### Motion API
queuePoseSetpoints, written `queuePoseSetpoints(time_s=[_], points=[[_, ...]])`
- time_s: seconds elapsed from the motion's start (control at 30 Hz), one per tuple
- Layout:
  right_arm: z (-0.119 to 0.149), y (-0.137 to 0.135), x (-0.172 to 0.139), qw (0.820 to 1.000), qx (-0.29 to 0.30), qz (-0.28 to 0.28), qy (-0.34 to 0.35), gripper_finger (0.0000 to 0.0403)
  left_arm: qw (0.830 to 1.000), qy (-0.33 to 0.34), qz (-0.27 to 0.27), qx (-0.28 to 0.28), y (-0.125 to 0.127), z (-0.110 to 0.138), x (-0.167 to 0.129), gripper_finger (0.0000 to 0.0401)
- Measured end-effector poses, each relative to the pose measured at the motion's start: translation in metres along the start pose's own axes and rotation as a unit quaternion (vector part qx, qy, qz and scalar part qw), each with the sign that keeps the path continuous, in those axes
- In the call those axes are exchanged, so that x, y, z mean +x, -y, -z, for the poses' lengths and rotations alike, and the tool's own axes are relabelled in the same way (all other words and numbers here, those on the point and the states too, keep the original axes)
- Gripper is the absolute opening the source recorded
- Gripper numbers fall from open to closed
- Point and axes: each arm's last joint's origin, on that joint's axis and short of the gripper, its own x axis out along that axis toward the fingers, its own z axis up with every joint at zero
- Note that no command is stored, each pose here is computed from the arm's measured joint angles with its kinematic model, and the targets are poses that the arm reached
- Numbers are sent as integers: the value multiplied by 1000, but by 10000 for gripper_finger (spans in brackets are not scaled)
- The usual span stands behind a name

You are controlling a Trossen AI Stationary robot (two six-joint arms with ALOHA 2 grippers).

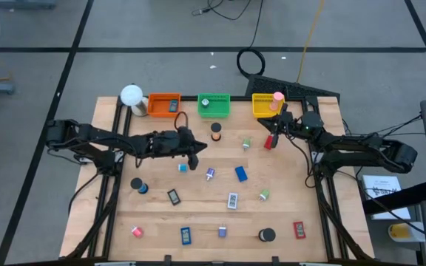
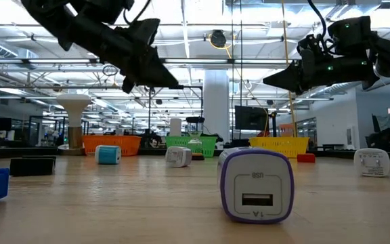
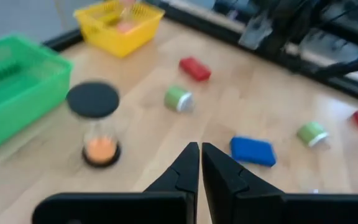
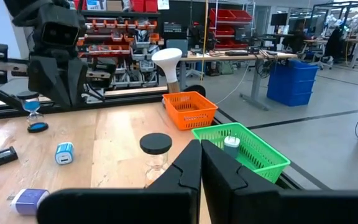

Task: Pick & Place Office items
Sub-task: Put the light blue charger adapter into the green basket

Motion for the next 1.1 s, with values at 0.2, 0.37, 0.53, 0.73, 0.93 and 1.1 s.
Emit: queuePoseSetpoints(time_s=[0.2, 0.37, 0.53, 0.73, 0.93, 1.1], points=[[0, 0, 0, 1000, 0, 1, 0, 0, 997, -66, -25, -6, 8, -4, -2, 42], [0, 0, 0, 1000, 0, 1, 0, 0, 992, -118, -36, -20, 12, 4, -6, 94], [0, 0, 0, 1000, 0, 1, 0, 0, 987, -149, -47, -29, 13, 11, -8, 154], [0, 0, 0, 1000, 1, 1, 0, 0, 978, -203, -32, -22, 15, 20, -12, 223], [0, 0, 0, 1000, 1, 1, 0, 0, 970, -238, -42, 1, 15, 27, -16, 273], [0, 0, 0, 1000, 1, 1, 1, 0, 966, -253, -46, 30, 15, 39, -19, 284]])
